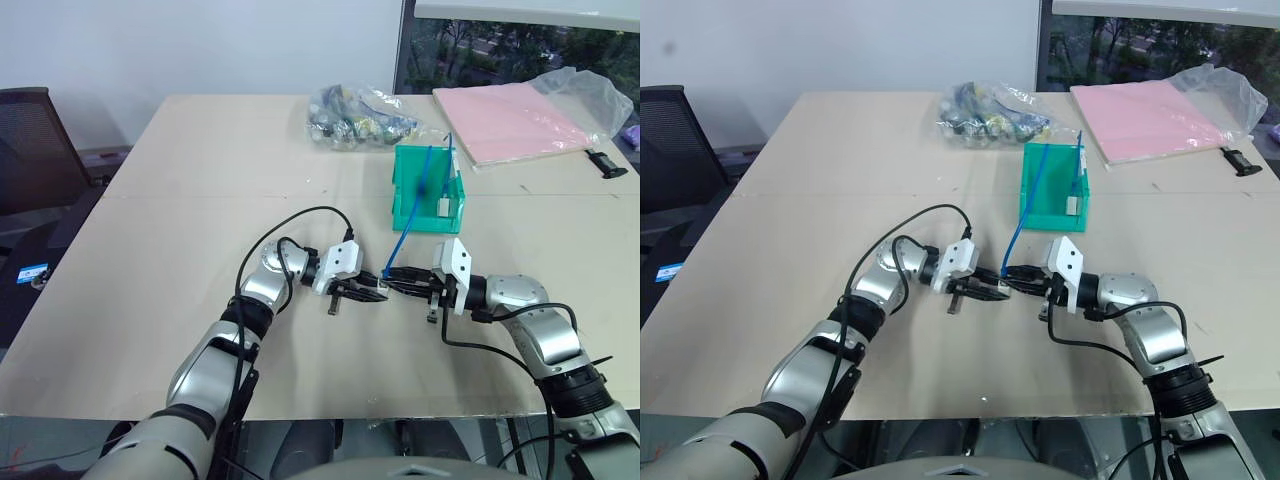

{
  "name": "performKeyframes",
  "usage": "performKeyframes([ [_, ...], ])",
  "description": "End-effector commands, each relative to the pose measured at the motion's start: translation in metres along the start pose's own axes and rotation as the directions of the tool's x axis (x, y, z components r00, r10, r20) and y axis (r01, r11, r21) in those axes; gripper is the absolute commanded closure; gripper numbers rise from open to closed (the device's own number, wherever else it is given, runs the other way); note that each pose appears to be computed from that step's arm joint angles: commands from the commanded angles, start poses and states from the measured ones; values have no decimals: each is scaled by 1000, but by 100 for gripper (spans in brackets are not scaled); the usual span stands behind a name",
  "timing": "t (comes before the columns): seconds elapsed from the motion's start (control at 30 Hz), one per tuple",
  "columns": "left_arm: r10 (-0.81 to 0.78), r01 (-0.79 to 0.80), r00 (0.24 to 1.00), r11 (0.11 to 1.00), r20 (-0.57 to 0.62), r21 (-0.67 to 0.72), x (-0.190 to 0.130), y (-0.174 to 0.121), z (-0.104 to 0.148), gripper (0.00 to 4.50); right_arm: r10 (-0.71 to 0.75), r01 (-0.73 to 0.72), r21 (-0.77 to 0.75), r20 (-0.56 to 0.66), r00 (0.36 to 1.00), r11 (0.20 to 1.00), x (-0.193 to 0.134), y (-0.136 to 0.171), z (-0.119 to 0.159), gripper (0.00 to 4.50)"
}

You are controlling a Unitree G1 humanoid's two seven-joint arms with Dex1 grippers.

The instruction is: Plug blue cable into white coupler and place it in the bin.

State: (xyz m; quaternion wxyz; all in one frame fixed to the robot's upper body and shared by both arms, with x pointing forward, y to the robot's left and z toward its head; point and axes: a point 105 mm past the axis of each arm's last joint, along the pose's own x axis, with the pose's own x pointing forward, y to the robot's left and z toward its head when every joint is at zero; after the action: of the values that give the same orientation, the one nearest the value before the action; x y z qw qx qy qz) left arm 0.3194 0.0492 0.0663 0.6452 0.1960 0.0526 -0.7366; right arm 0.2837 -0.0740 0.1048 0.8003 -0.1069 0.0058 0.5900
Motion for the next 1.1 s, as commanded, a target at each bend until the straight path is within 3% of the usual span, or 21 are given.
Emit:
performKeyframes([
  [0.03, -25, 21, 998, 998, -58, -67, 4, -10, -19, 398, 24, -19, 39, -130, 991, 999, -2, 8, -29, 447],
  [0.43, -22, 18, 998, 998, -62, -65, 3, -9, -19, 398, -4, 77, 187, -364, 931, 979, -9, 17, -90, 447],
  [0.63, -20, 15, 998, 998, -65, -64, 3, -9, -19, 398, -45, 121, 197, -350, 936, 973, -15, 12, -90, 447],
  [0.93, -18, 14, 998, 998, -57, -66, 4, -8, -18, 398, -106, 135, 241, -128, 986, 961, -12, 10, -59, 447],
  [1.1, -17, 13, 998, 998, -54, -67, 4, -8, -18, 398, -112, 147, 258, -145, 983, 955, -14, 14, -68, 447],
])
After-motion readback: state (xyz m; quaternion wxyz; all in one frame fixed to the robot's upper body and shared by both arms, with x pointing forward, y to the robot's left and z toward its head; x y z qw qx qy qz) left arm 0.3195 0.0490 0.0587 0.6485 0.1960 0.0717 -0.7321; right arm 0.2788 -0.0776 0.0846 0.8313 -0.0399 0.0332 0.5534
